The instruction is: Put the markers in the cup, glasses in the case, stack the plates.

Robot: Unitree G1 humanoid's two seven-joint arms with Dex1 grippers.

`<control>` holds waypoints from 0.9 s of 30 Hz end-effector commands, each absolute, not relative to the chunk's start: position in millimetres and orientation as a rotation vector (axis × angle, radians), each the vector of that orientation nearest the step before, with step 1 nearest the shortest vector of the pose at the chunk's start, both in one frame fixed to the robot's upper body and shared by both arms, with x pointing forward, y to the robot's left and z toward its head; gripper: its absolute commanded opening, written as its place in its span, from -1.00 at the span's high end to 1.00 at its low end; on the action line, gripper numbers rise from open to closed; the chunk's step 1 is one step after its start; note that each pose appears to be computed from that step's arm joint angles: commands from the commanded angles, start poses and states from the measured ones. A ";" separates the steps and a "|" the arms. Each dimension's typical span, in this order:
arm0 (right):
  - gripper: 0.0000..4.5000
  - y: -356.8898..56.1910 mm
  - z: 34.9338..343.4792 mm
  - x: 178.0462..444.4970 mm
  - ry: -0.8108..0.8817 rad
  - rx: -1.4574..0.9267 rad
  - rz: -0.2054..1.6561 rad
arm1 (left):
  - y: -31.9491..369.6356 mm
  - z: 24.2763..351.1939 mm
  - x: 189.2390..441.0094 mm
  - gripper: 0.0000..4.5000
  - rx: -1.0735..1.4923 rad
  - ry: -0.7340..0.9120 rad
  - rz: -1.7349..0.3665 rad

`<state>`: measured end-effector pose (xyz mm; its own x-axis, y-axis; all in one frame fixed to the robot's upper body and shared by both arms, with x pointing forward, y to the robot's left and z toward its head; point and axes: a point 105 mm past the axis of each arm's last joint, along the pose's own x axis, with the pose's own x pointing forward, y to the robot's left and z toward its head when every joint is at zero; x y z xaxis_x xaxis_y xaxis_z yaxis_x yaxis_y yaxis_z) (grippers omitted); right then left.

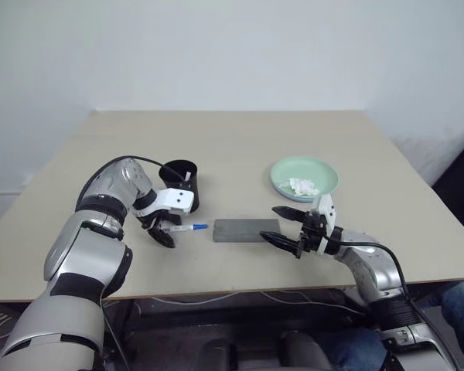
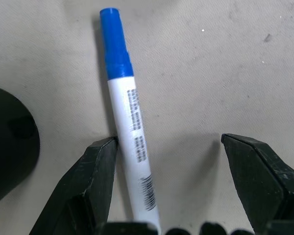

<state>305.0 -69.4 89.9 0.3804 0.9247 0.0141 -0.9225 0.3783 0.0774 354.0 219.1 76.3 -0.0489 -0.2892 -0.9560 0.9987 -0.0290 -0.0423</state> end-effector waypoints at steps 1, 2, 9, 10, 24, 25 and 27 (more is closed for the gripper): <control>-0.96 -67.1 104.6 308.6 -0.030 0.053 1.191 | 221.1 81.5 358.1 -0.58 1.011 0.978 -1.359; -0.96 -67.0 104.8 308.8 -0.031 0.052 1.191 | 220.7 81.6 358.6 -0.58 1.010 0.975 -1.356; -0.96 -67.6 104.5 308.1 -0.031 0.049 1.191 | 220.0 83.0 355.1 -0.58 1.007 0.978 -1.394; -0.96 -67.9 104.4 307.9 -0.031 0.049 1.190 | 220.5 83.0 353.7 -0.58 1.008 0.981 -1.405; -0.96 -67.9 104.4 308.3 -0.031 0.048 1.190 | 224.5 77.7 344.8 -0.30 1.010 0.996 -1.450; -0.96 -67.9 104.4 308.3 -0.031 0.048 1.190 | 224.7 77.7 344.7 -0.17 1.010 0.997 -1.450; -0.96 -68.0 104.4 308.4 -0.030 0.048 1.190 | 225.3 76.8 344.0 0.10 1.011 0.998 -1.451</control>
<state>305.1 -68.9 89.0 0.3788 0.9254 0.0127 -0.9231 0.3767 0.0776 346.5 221.9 75.0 -0.0708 -0.3005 -0.9511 0.9954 -0.0834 -0.0478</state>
